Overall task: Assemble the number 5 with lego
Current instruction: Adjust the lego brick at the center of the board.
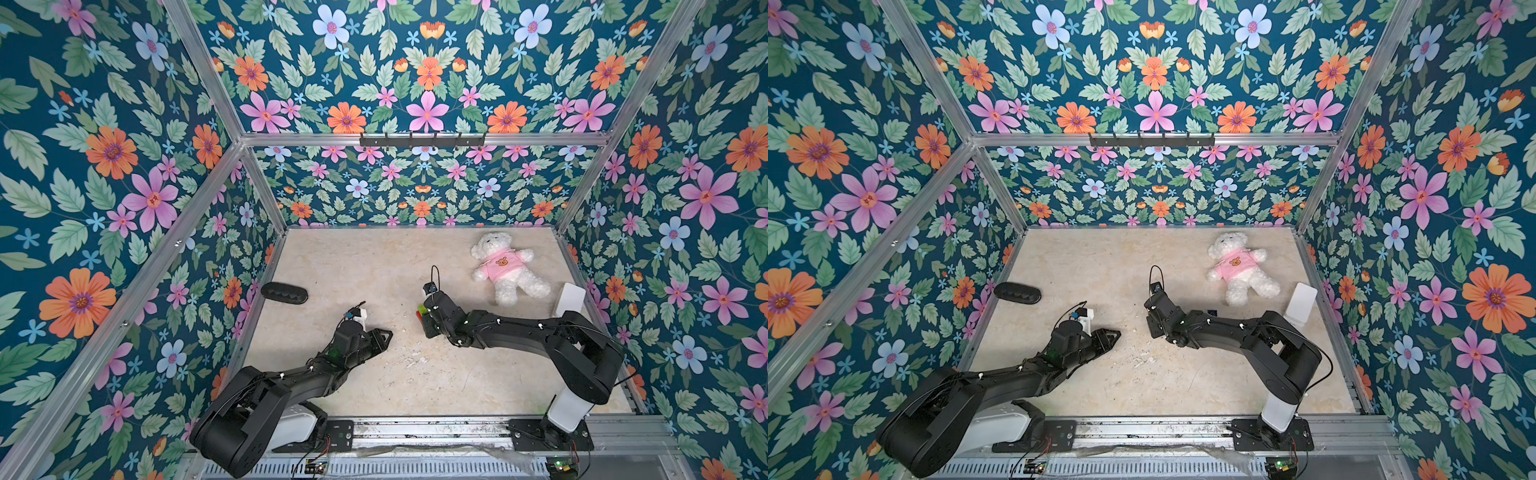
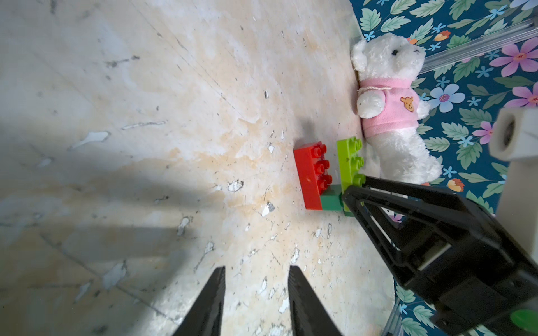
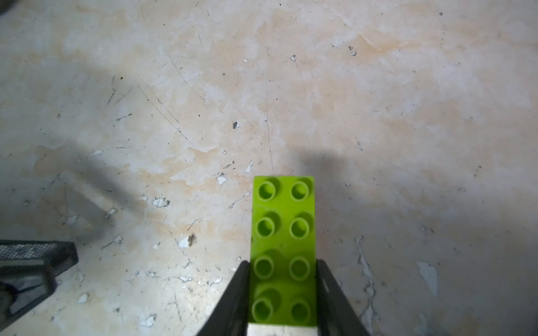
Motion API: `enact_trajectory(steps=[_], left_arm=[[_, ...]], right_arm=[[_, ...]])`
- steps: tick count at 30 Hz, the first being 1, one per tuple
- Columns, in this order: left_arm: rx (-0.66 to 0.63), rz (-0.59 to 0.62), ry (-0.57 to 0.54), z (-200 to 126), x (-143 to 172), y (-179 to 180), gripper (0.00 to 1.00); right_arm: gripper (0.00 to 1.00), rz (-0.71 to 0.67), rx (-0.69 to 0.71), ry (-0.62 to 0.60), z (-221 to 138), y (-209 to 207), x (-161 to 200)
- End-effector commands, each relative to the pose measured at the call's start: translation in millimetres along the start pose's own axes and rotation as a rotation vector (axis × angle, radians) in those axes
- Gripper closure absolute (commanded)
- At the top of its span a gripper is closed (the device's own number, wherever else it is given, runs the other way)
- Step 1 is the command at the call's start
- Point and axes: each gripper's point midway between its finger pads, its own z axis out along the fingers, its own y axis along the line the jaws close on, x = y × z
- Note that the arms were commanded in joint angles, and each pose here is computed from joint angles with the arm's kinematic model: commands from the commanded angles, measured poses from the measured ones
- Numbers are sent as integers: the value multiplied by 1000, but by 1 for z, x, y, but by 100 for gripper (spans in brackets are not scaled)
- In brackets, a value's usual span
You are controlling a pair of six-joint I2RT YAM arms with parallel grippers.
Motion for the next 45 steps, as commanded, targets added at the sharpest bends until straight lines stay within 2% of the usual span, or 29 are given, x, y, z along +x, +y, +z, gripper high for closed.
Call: enact_trajectory(steps=[1, 9, 25, 32, 41, 45], left_arm=[[15, 10, -4, 1, -2, -4, 60], [23, 6, -4, 2, -3, -6, 61], [22, 2, -9, -1, -2, -4, 61], [22, -1, -13, -2, -2, -4, 61], [22, -2, -15, -3, -2, -4, 61], [19, 1, -16, -4, -2, -3, 61]], right_arm=[[74, -49, 2, 98, 2, -3, 26], [75, -109, -47, 157, 0, 4, 29], [76, -145, -102, 200, 6, 10, 46], [76, -158, -64, 265, 9, 4, 54], [76, -127, -64, 243, 13, 4, 56], [71, -124, -49, 214, 10, 3, 45]])
